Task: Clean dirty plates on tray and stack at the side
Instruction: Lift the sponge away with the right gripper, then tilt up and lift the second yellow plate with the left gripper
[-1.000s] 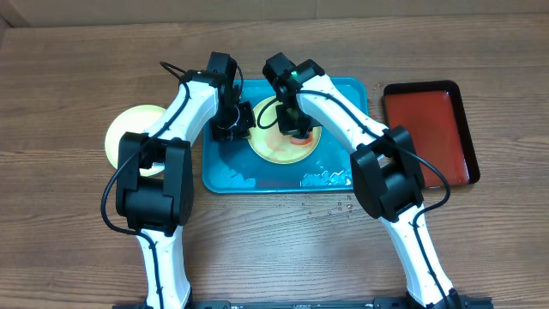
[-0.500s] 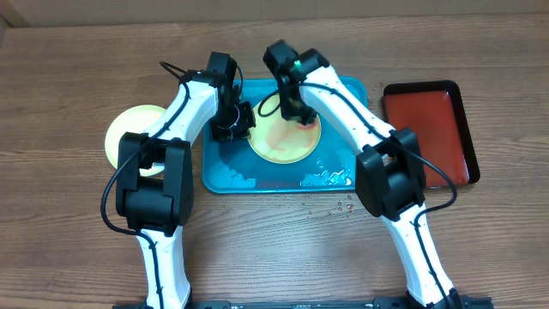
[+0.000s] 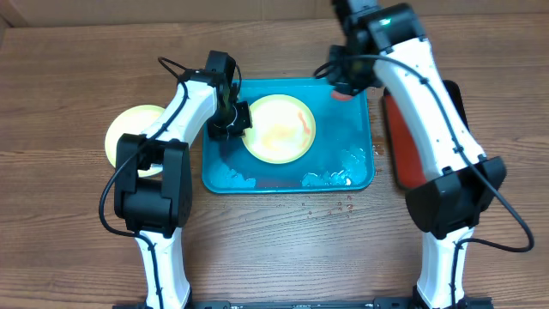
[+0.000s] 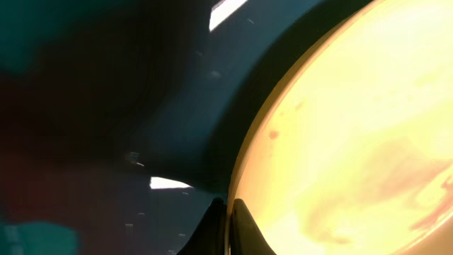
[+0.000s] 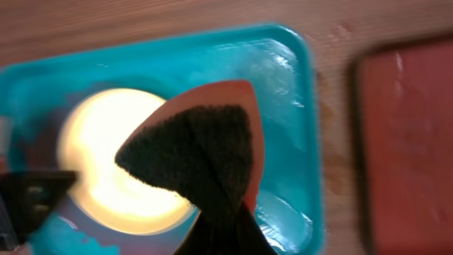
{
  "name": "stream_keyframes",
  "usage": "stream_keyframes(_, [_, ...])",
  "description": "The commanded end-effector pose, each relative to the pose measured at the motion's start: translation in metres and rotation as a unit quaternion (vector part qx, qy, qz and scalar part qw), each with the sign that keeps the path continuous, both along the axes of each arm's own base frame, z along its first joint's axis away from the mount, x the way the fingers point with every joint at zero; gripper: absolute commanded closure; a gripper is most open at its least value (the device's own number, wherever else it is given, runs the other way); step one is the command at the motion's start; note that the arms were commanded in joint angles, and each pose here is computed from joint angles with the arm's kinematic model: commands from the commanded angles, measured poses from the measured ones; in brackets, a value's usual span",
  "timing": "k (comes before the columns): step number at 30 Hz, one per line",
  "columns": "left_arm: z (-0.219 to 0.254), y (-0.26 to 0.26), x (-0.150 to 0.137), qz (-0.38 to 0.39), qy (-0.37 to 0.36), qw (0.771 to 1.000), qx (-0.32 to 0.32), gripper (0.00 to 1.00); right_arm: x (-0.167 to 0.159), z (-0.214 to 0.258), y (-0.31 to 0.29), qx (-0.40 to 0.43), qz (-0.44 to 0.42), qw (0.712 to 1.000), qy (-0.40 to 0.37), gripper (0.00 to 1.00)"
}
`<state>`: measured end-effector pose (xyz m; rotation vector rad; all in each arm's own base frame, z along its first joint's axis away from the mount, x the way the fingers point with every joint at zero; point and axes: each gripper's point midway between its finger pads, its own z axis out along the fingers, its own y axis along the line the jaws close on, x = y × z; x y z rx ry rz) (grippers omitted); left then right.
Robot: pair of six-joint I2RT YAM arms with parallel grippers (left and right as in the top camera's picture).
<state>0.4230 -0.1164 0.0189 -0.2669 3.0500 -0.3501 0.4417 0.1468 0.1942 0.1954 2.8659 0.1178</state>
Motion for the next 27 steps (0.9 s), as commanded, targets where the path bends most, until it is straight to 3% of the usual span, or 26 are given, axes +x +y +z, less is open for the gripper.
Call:
stream_keyframes(1, [0.05,0.024,0.017,-0.004,-0.077,0.996,0.053,0.96,-0.001,0.003,-0.013,0.008,0.006,1.0,0.008,0.96])
stream_keyframes(8, [0.119,0.047,0.022,-0.018,-0.17,0.976,0.137,0.96,0.001,0.003,-0.019,0.009,0.013,1.0,0.008,0.96])
stream_keyframes(15, [0.174,0.059,0.017,-0.035,-0.239,0.941,0.236,0.96,0.005,0.004,-0.018,0.011,0.013,1.0,0.001,0.96])
stream_keyframes(22, [0.209,0.051,0.004,-0.053,-0.275,0.88,0.385,0.96,0.006,0.004,-0.019,0.011,0.012,1.0,-0.001,0.96])
stream_keyframes(27, [0.233,0.032,-0.004,-0.06,-0.31,0.832,0.456,0.96,0.006,0.004,-0.019,0.011,0.012,1.0,-0.001,0.96])
